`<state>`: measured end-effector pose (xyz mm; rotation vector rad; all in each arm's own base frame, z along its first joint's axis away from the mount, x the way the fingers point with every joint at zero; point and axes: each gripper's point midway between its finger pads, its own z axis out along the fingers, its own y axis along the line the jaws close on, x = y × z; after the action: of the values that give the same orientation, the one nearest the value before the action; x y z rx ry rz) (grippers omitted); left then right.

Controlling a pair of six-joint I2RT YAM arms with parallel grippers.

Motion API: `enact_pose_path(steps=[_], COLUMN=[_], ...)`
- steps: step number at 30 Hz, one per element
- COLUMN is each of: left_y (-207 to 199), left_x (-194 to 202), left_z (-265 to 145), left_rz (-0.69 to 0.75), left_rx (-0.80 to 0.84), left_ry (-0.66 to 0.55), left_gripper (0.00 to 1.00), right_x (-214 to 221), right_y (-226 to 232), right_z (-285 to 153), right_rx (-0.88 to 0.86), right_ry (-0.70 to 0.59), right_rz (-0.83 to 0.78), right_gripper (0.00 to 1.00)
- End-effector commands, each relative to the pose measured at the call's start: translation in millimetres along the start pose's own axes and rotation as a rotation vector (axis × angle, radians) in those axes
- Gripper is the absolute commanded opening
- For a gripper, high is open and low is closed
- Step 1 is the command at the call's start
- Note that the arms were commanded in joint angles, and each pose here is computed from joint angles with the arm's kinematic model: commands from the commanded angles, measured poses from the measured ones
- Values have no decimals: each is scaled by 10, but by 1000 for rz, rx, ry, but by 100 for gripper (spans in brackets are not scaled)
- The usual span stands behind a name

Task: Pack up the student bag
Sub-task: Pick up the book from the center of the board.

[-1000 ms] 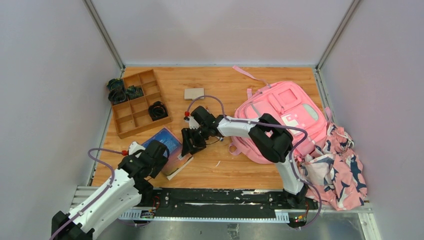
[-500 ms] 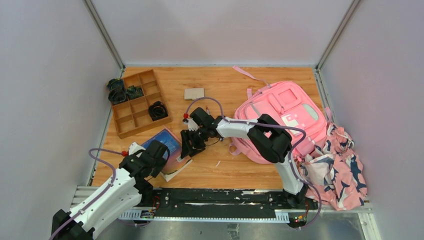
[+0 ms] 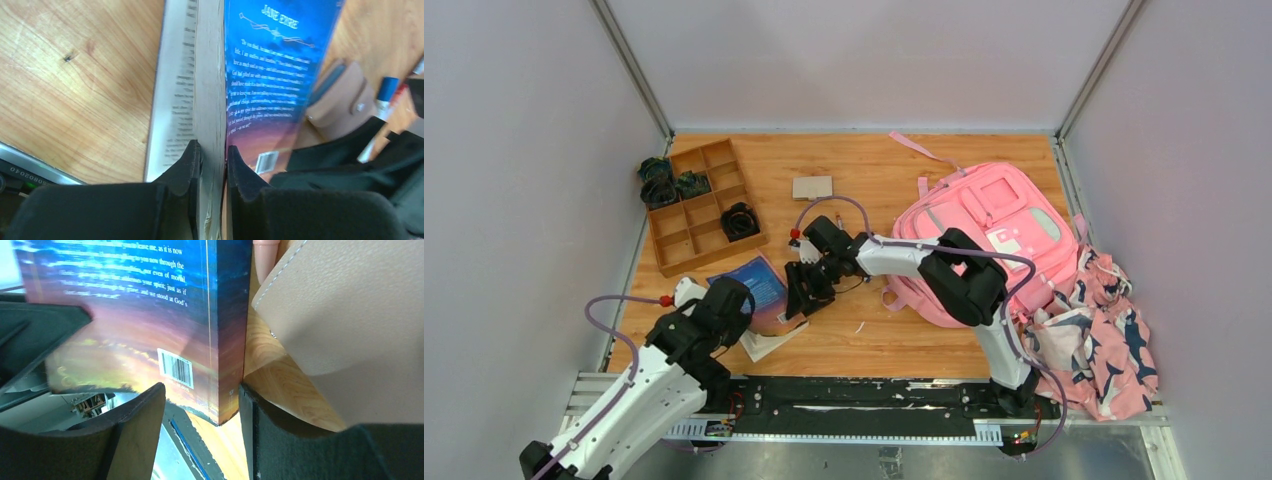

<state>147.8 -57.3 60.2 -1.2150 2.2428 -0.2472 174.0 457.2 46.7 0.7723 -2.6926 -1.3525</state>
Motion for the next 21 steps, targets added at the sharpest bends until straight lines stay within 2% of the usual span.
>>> enact_pose_path(steps=[1, 9, 15, 16, 17, 19, 21], left_y=[-323, -545, -667, -690, -714, -758, -809], left_x=[-165, -504, -561, -585, -617, -677, -736], left_z=[-337, -944, -1234, -1286, -1350, -1476, -1623], left_rz=[29, 93, 172, 184, 198, 221, 230], left_rx=[144, 320, 411, 426, 445, 481, 525], left_ry=[-14, -87, -81, -87, -97, -116, -130], left_gripper=[0, 0, 0, 0, 0, 0, 0], right_x=[193, 124, -66, -104, -131, -195, -216], right_y=[194, 430, 623, 671, 711, 805, 876], right_z=[62, -412, -901, -970, -1033, -1146, -1175], right_rx=[-44, -85, -219, -252, -283, -339, -369], right_ry=[68, 7, -91, -109, -124, -158, -161], right_rz=[-36, -53, 2, 10, 17, 16, 24], right_gripper=[59, 64, 66, 67, 78, 86, 88])
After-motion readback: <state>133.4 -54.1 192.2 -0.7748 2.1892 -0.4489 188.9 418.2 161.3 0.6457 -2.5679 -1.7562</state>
